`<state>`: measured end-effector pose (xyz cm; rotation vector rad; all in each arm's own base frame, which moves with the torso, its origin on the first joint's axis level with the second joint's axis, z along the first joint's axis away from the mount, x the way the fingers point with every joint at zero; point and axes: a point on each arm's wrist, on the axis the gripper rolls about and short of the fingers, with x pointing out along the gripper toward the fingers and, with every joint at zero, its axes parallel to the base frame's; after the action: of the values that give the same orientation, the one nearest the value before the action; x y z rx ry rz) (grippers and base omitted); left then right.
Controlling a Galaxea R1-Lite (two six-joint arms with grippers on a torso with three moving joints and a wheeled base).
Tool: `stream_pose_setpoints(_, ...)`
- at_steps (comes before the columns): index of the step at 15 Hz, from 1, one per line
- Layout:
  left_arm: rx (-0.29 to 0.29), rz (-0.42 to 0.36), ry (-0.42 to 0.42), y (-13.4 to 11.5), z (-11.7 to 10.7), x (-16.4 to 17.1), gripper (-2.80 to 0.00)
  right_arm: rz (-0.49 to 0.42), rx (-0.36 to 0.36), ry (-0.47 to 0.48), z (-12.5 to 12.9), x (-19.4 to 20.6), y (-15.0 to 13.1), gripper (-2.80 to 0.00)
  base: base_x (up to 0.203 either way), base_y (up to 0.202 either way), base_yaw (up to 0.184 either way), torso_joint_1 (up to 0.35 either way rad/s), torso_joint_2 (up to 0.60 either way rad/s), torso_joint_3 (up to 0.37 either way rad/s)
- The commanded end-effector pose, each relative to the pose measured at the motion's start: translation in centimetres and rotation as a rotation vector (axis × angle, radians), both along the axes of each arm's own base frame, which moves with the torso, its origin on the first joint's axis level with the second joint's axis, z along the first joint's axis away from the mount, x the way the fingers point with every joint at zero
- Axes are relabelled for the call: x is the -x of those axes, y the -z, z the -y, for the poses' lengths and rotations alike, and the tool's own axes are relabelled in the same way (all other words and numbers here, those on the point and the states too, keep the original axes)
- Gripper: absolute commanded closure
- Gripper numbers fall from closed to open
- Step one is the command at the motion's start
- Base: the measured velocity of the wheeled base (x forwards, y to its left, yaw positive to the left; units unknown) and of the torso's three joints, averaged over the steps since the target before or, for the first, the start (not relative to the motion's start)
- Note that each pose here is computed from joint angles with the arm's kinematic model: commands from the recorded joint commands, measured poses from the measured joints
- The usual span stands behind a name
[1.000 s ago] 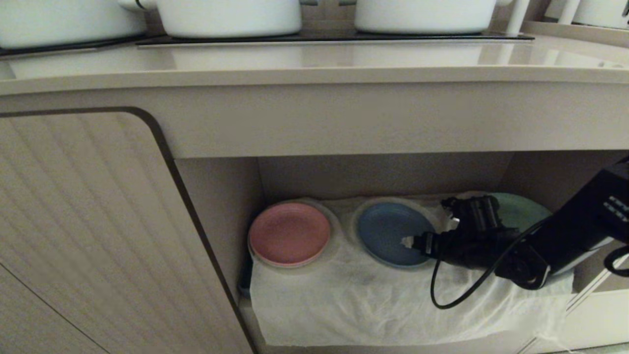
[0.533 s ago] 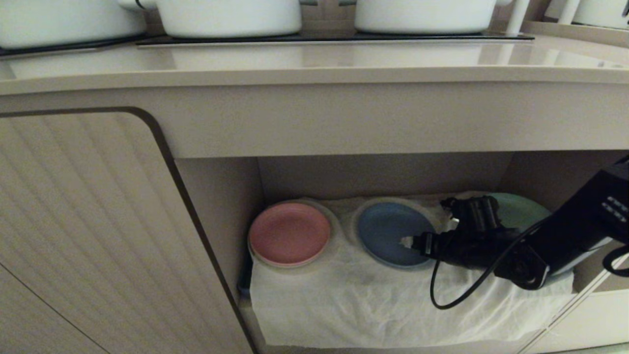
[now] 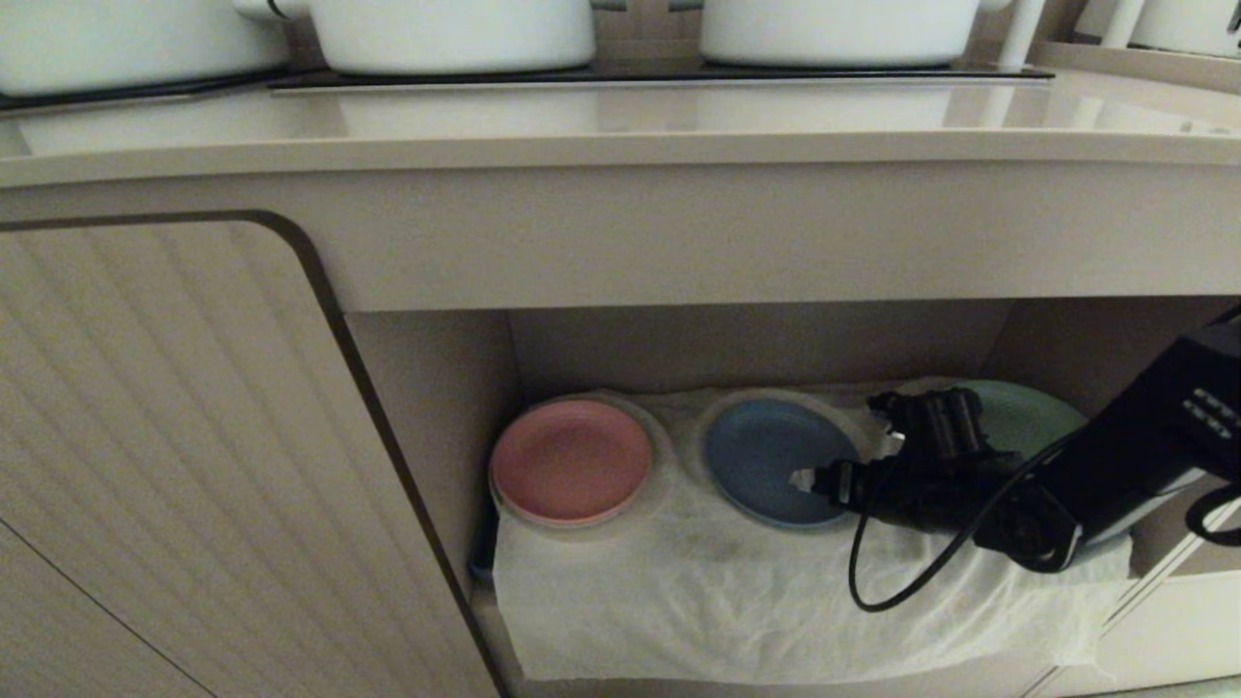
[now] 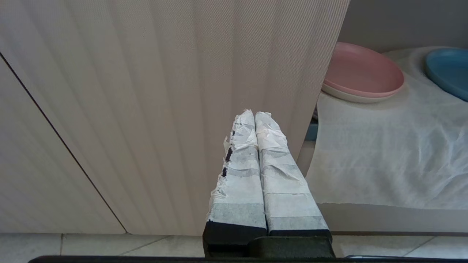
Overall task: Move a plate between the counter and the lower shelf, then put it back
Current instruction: Pick up the plate in the cupboard
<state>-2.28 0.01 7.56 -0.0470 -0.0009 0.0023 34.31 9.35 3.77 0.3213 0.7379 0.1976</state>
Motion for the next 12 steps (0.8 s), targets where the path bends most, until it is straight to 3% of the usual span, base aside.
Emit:
stream_pose_setpoints(1,0.001,0.001,-0.001,0.00,0.00,0.00,0.00,0.004,-0.003,0.001,-0.02,-0.06,-0.02,-2.80,0.000,0.000,0.000,0.000,0.00,0.000)
stream_pose_setpoints(12,0.001,0.001,-0.001,0.00,0.00,0.00,0.00,-0.008,0.008,-0.005,0.00,-0.06,0.30,-2.80,0.000,0.000,0.000,0.000,0.00,0.000)
